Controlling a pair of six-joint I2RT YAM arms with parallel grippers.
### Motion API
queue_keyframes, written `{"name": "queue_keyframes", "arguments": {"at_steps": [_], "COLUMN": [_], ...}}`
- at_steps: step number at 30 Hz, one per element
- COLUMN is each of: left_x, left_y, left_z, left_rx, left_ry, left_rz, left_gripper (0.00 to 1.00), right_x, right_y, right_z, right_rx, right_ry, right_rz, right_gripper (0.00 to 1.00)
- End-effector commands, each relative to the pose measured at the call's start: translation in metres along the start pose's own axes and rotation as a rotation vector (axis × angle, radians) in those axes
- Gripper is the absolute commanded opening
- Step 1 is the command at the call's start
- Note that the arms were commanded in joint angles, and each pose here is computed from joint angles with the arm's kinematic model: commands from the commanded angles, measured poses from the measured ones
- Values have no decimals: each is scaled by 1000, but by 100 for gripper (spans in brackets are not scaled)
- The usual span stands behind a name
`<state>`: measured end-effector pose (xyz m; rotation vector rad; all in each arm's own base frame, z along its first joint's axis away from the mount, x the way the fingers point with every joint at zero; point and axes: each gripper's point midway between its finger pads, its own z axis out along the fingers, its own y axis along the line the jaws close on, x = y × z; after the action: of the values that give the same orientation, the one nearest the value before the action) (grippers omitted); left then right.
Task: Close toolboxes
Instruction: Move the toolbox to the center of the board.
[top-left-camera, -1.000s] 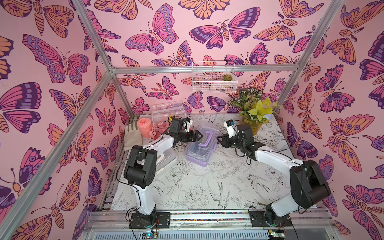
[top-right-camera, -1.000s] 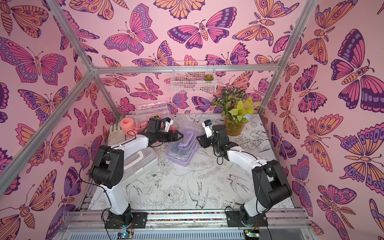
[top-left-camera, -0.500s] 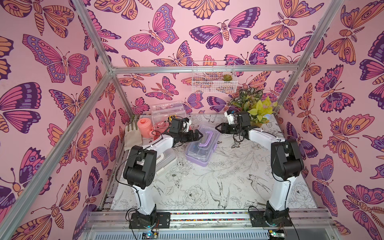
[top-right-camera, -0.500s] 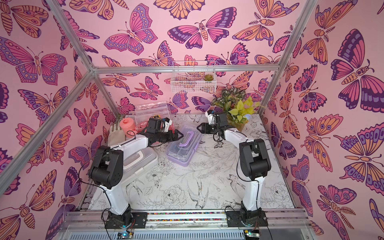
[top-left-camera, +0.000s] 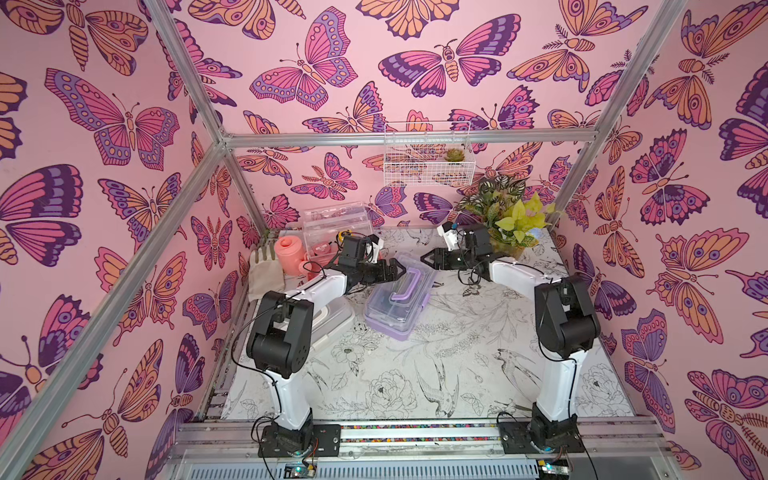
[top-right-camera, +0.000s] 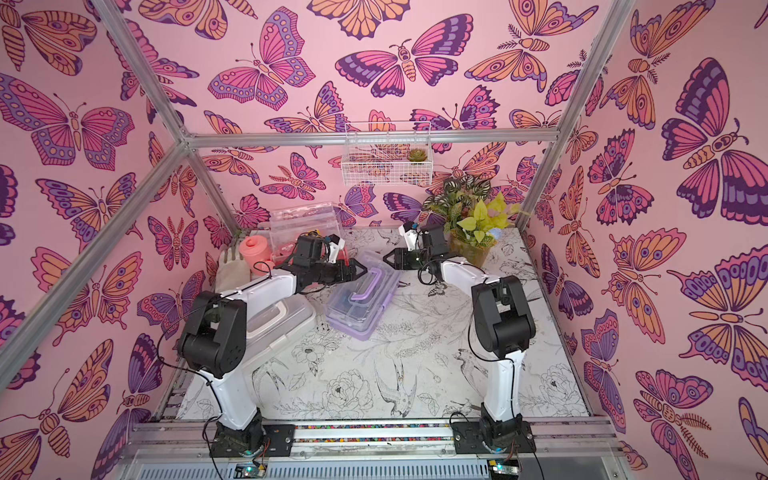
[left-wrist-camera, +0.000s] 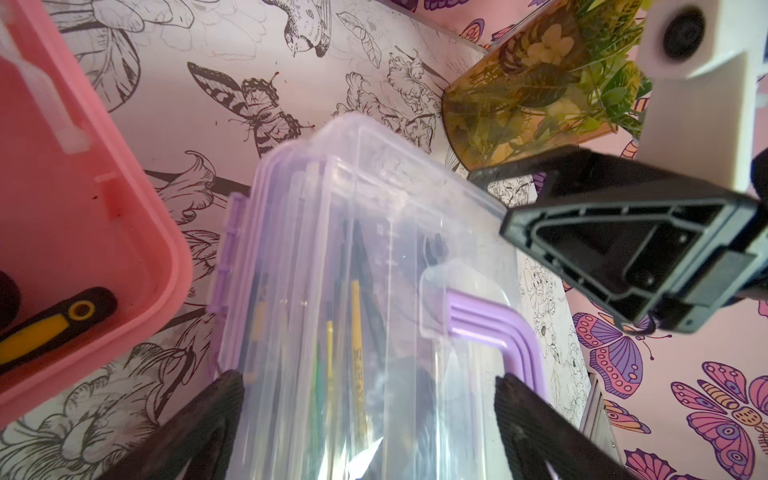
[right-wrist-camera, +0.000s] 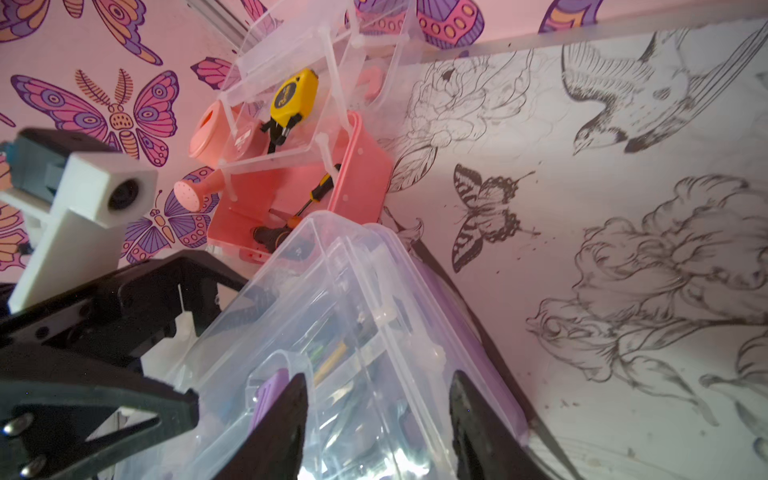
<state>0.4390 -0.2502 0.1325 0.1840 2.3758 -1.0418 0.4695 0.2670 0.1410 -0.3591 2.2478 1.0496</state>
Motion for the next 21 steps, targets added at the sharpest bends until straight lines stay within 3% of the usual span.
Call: {"name": "queue_keyframes", "arguments": {"at_steps": [1,6,10,15,21], "left_x": [28,45,51,42,42], "left_y": [0,-5,-9,-11,-5], "left_z": [4,1,-3,-14,-32], "left_rx": [12,20,22,-12,-84], "left_ry": [71,94,99,52,25], "left_rz": [-41,-43,-42,-34,-36], "left_gripper": [95,95,95,100,100], "right_x": [25,55,79,108,157], "right_y": [45,57,48,41,57], "right_z": [-11,-36,-63,-93,-90], "right_rx": [-99,-77,32,159,235], "right_ry": [56,52,19,-26,-13], "right_rz": [-25,-31,-73,-174,-395], "right_gripper": [55,55,56,60,64]}}
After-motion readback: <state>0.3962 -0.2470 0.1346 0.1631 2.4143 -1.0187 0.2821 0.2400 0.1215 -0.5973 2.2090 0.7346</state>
